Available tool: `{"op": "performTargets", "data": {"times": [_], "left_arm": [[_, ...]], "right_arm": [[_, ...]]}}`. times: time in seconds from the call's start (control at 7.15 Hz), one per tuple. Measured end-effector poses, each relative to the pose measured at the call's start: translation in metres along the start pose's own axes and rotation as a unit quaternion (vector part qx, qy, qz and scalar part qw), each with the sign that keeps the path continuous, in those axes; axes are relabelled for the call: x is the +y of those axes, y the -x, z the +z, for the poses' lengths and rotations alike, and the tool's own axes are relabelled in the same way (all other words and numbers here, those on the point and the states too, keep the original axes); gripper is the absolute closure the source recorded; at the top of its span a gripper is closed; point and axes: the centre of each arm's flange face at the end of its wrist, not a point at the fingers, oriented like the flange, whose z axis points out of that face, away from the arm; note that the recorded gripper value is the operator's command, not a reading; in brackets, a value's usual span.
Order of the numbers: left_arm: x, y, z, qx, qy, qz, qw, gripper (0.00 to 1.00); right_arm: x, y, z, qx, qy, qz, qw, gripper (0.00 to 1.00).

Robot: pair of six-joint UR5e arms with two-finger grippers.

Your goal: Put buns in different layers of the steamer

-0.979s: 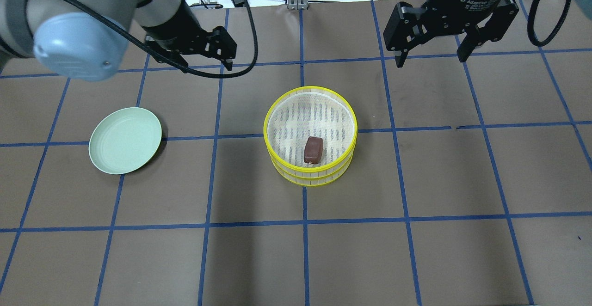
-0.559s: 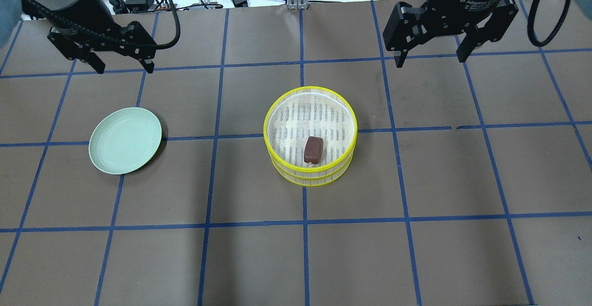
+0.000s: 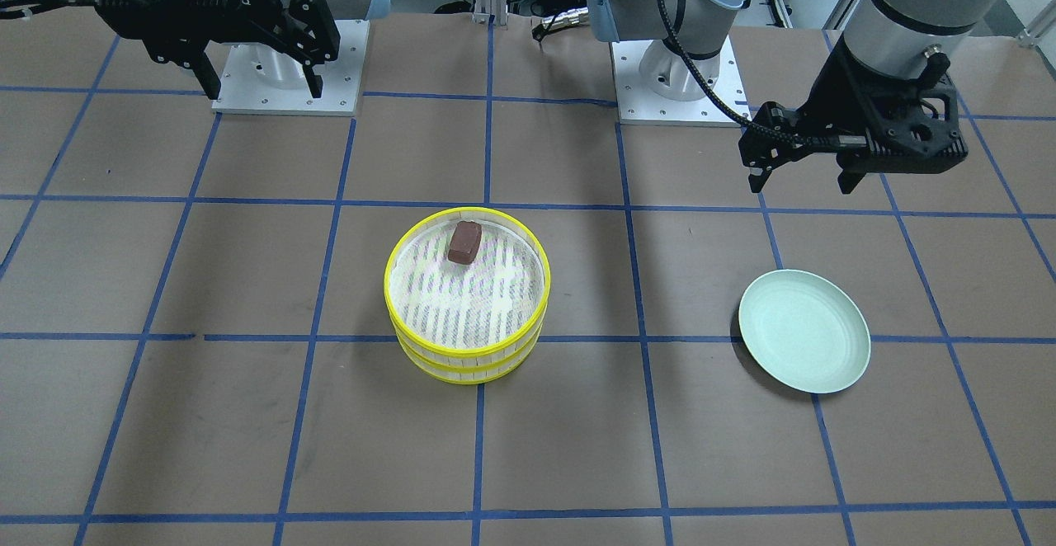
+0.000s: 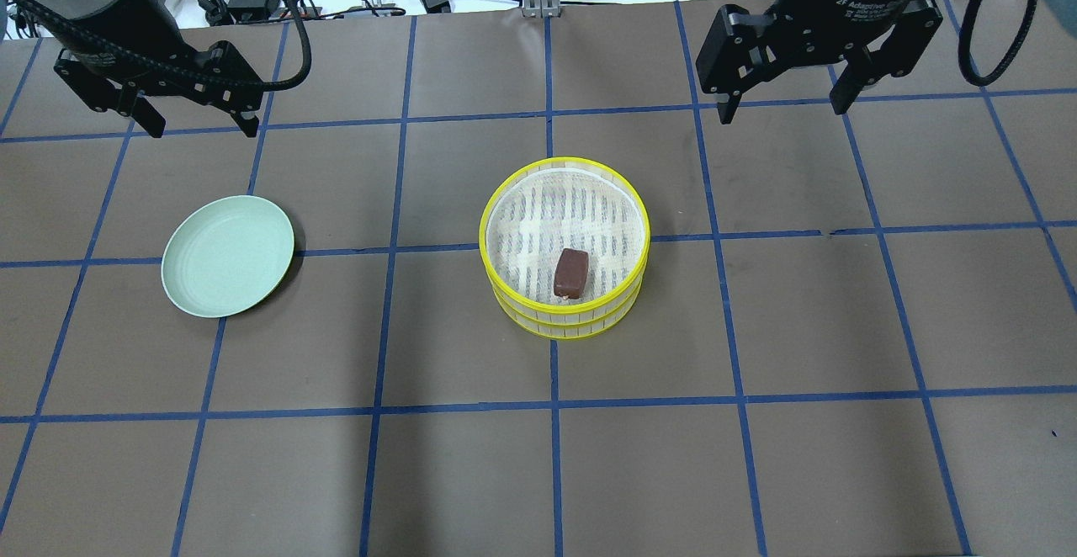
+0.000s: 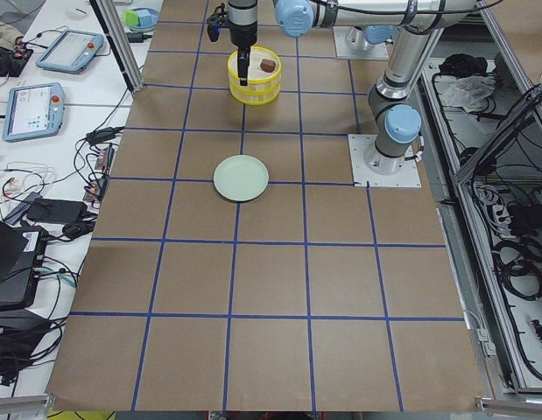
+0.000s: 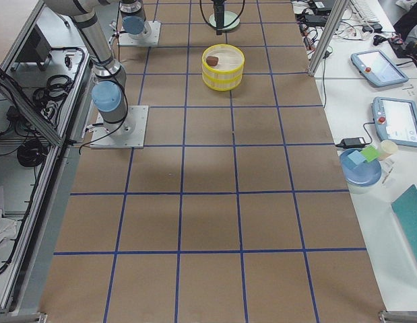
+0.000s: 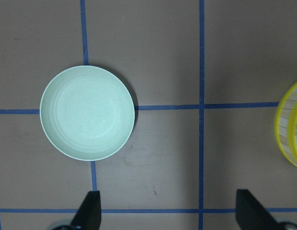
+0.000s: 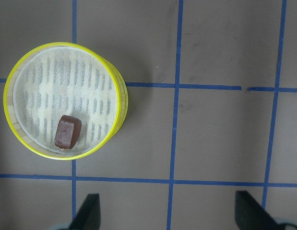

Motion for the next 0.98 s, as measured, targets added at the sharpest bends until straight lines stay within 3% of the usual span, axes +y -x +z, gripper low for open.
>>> {"op": "performTargets", "data": {"times": [0.56,0.98], "left_arm": [[0.012,-0.033,-0.015,-0.004,-0.013,0.033,0.9994,0.00],[0.017,-0.040,-0.017,-0.036,-0.010,0.046,0.9982,0.00]], "right_arm": [[0.000,0.000,0.000,0.000,0.000,0.000,1.0000,0.00],[0.000,0.000,0.000,0.000,0.000,0.000,1.0000,0.00]]}}
